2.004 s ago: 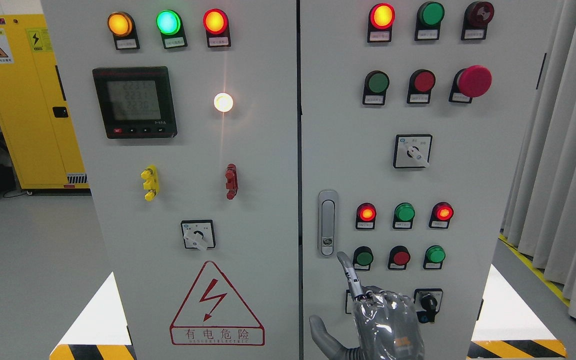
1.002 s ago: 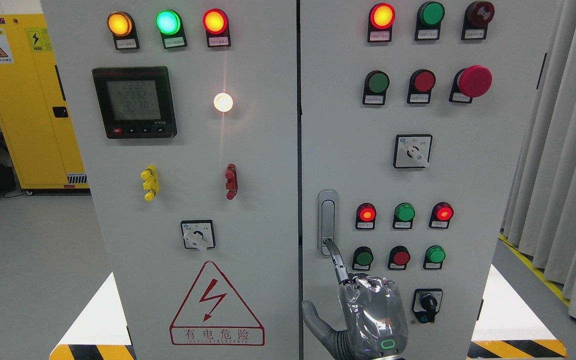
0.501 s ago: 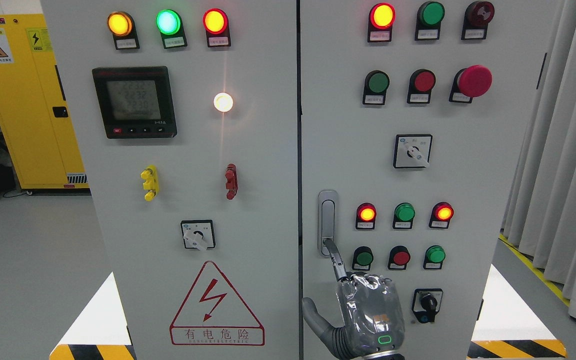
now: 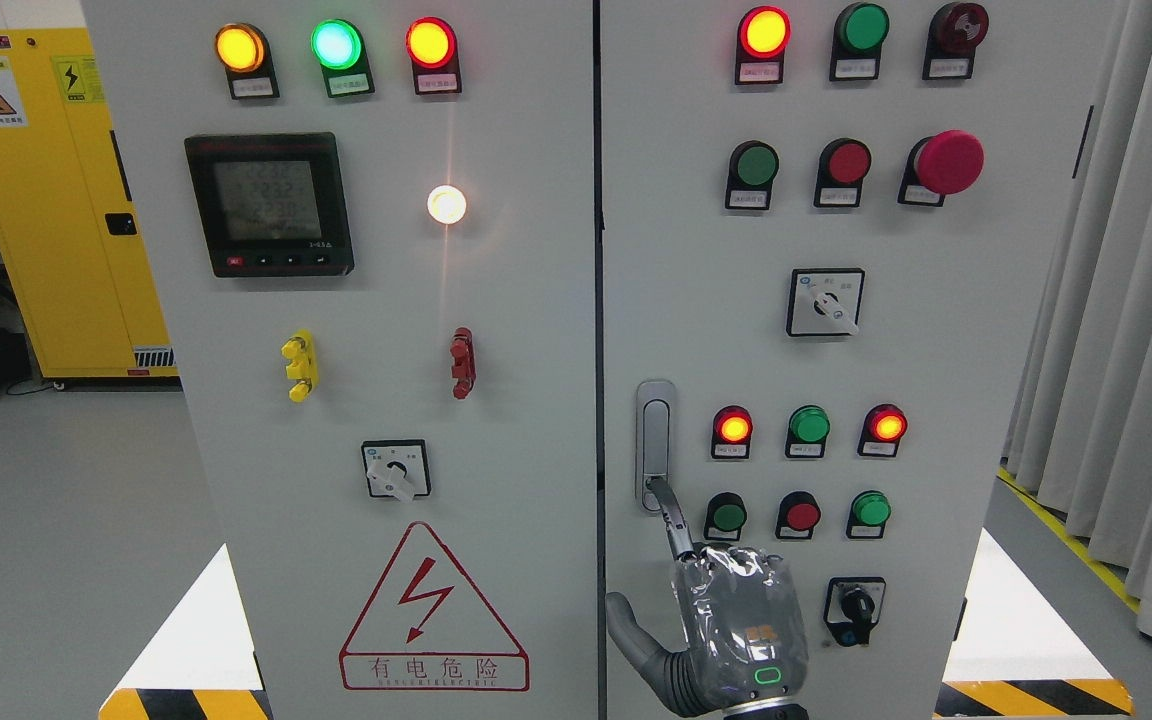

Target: Release door handle

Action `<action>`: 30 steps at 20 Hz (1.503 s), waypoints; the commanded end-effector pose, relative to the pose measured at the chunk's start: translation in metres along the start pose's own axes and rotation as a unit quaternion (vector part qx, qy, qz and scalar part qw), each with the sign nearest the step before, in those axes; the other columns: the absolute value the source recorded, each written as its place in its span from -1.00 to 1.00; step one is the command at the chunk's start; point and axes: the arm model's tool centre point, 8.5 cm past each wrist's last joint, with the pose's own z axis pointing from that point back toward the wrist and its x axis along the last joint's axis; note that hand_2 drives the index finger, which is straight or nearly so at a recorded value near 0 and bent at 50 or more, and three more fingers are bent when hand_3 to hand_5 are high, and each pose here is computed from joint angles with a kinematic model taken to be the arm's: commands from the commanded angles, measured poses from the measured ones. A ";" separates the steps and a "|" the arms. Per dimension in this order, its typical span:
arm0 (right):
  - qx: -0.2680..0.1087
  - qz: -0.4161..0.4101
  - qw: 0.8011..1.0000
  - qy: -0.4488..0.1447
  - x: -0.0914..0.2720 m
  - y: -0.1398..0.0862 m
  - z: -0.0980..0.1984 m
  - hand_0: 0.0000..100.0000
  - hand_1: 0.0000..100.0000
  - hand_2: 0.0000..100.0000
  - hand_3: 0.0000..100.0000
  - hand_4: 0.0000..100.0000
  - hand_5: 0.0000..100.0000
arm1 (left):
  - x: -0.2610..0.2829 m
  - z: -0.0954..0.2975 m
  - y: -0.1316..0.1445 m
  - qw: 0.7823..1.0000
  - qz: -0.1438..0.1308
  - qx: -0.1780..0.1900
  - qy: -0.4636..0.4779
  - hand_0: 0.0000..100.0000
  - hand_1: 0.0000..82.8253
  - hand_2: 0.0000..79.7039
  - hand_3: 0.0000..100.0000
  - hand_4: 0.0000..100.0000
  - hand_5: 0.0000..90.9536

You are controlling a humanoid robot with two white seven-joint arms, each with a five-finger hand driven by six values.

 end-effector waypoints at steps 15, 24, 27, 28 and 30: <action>0.012 0.000 1.000 0.000 0.001 0.003 0.000 -0.36 -0.32 -1.00 0.95 0.98 1.00 | 0.004 0.000 -0.001 1.000 0.001 -0.001 -0.006 -0.76 0.34 -1.00 -1.00 -1.00 -1.00; 0.017 -0.001 1.000 0.001 0.000 0.005 0.002 -0.36 -0.31 -1.00 0.98 0.99 1.00 | 0.004 0.000 -0.001 1.000 0.000 -0.001 -0.006 -0.76 0.34 -1.00 -1.00 -1.00 -1.00; 0.025 0.000 1.000 0.003 0.000 0.006 0.002 -0.35 -0.31 -1.00 0.98 0.99 1.00 | 0.004 0.000 -0.001 1.000 0.001 -0.001 -0.006 -0.76 0.34 -1.00 -1.00 -1.00 -1.00; 0.026 0.001 1.000 0.006 -0.001 0.007 0.003 -0.35 -0.31 -1.00 0.98 0.99 1.00 | 0.004 0.000 -0.001 1.000 0.000 -0.001 -0.006 -0.76 0.34 -1.00 -1.00 -1.00 -1.00; 0.027 0.001 1.000 0.007 -0.001 0.007 0.003 -0.35 -0.31 -1.00 0.98 1.00 1.00 | 0.004 0.000 -0.001 1.000 0.001 -0.001 -0.006 -0.76 0.34 -1.00 -1.00 -1.00 -1.00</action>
